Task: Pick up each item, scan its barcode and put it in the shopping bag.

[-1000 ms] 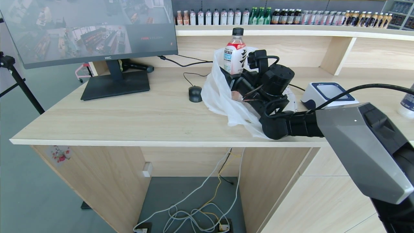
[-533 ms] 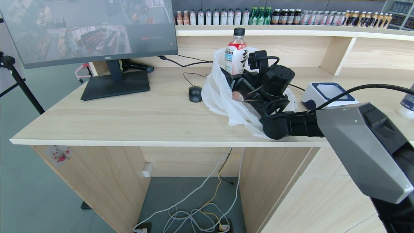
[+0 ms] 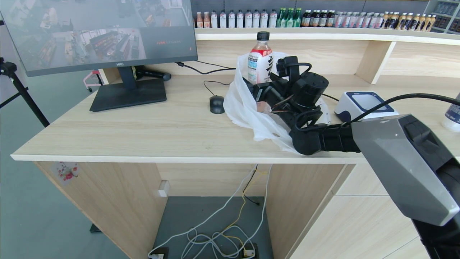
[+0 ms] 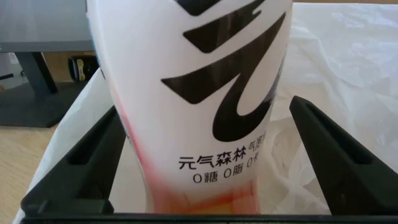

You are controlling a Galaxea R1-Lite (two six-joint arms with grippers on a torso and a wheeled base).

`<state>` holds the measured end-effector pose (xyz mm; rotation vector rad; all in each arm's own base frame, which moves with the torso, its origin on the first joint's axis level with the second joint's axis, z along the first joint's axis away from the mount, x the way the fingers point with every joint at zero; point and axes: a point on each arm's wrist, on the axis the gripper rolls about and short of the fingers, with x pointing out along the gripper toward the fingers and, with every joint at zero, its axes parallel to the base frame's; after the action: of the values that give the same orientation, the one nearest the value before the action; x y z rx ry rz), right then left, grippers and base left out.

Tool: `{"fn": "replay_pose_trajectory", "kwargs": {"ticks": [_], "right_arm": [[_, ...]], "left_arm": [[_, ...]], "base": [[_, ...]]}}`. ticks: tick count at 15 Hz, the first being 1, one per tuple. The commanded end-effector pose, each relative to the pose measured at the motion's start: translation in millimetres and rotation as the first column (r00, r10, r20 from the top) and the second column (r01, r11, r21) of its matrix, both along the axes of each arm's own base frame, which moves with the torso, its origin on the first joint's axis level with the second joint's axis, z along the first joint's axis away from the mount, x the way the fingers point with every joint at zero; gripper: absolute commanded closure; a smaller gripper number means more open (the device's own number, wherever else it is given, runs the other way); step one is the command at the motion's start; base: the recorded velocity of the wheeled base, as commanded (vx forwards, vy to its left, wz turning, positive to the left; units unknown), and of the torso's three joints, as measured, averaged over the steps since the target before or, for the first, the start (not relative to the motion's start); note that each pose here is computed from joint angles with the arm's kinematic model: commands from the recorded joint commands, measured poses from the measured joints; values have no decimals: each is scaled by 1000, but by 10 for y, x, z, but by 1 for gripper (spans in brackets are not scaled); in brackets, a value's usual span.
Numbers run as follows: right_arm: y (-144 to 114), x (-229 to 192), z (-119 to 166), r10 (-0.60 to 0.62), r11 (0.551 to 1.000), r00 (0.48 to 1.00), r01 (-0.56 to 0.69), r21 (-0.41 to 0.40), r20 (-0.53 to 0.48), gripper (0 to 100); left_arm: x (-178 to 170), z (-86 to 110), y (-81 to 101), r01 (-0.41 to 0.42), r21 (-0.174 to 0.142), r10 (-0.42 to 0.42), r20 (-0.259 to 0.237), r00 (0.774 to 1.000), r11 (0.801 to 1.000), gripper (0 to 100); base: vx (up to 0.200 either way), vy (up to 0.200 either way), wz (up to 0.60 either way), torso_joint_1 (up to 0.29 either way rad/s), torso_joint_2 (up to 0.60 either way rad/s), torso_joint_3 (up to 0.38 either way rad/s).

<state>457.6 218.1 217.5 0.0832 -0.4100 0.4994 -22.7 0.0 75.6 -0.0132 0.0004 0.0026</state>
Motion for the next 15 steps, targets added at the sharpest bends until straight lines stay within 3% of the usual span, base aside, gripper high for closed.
{"fn": "replay_pose_trajectory", "kwargs": {"ticks": [1,7,15], "right_arm": [[13,-8,6,3,1000,1000,-3,1,3,0],[19,-13,8,2,1000,1000,-2,-3,10,0],[-43,-112,261,10,998,997,-6,-57,72,0]], "left_arm": [[0,0,0,-1,-1,1,0,1000,1000,0],[0,0,0,-1,-1,1,0,1000,1000,0],[0,0,0,-1,-1,1,0,1000,1000,0]], "base": [[0,0,0,0,0,0],[0,0,0,0,0,0],[0,0,0,0,0,0]]}}
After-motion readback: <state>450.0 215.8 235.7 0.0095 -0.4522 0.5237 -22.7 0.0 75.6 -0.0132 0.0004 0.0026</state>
